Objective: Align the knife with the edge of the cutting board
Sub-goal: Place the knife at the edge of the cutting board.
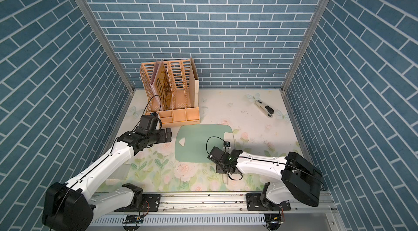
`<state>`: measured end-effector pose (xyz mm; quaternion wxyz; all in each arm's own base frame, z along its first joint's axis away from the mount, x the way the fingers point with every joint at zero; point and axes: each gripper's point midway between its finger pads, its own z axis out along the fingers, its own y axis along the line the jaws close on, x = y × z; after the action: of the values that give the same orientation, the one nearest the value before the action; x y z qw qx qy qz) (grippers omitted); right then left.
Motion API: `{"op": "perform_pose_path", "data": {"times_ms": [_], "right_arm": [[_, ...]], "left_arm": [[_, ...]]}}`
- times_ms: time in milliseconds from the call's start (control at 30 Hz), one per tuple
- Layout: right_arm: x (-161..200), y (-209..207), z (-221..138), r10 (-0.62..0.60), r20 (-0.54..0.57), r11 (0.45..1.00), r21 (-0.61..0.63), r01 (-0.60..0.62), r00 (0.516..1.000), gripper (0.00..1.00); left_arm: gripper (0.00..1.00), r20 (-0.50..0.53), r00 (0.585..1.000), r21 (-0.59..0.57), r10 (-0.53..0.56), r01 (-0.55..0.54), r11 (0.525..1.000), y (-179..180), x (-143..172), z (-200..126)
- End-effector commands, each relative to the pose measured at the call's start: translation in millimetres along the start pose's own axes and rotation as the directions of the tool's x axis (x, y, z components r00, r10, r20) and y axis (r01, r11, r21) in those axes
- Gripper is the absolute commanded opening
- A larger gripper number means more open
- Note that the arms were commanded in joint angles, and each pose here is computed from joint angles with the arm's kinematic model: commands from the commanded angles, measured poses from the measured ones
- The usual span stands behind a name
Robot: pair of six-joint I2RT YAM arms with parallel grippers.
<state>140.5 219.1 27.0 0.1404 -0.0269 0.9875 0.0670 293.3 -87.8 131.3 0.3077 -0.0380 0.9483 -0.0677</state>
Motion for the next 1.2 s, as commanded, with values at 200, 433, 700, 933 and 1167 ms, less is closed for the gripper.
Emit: {"op": "perform_pose_path", "data": {"times_ms": [200,433,700,933,1167], "right_arm": [[17.8,-11.6,4.0,0.017,-0.069,0.999,0.041,-0.014,0.997,0.00],[17.7,-9.8,2.9,0.015,-0.072,0.999,0.037,-0.013,0.997,0.00],[17.1,-10.4,-1.0,0.014,-0.069,0.999,0.040,-0.011,0.998,0.00],[17.7,-9.1,-0.6,0.013,-0.073,0.999,0.034,-0.010,0.997,0.00],[18.2,-9.7,-1.1,0.013,-0.077,0.999,0.038,-0.010,0.997,0.00]], "left_arm": [[0.99,-0.003,1.000,-0.011,-0.001,0.001,1.000,3.4,0.2,0.3],[1.00,-0.004,1.000,-0.009,0.000,0.000,1.000,2.8,0.2,0.5],[1.00,-0.003,1.000,-0.009,0.000,0.000,1.000,2.9,0.3,0.8],[1.00,-0.011,1.000,-0.007,0.003,-0.003,1.000,2.3,1.6,2.2],[1.00,-0.005,1.000,-0.005,0.002,-0.002,1.000,2.1,0.6,1.2]]}}
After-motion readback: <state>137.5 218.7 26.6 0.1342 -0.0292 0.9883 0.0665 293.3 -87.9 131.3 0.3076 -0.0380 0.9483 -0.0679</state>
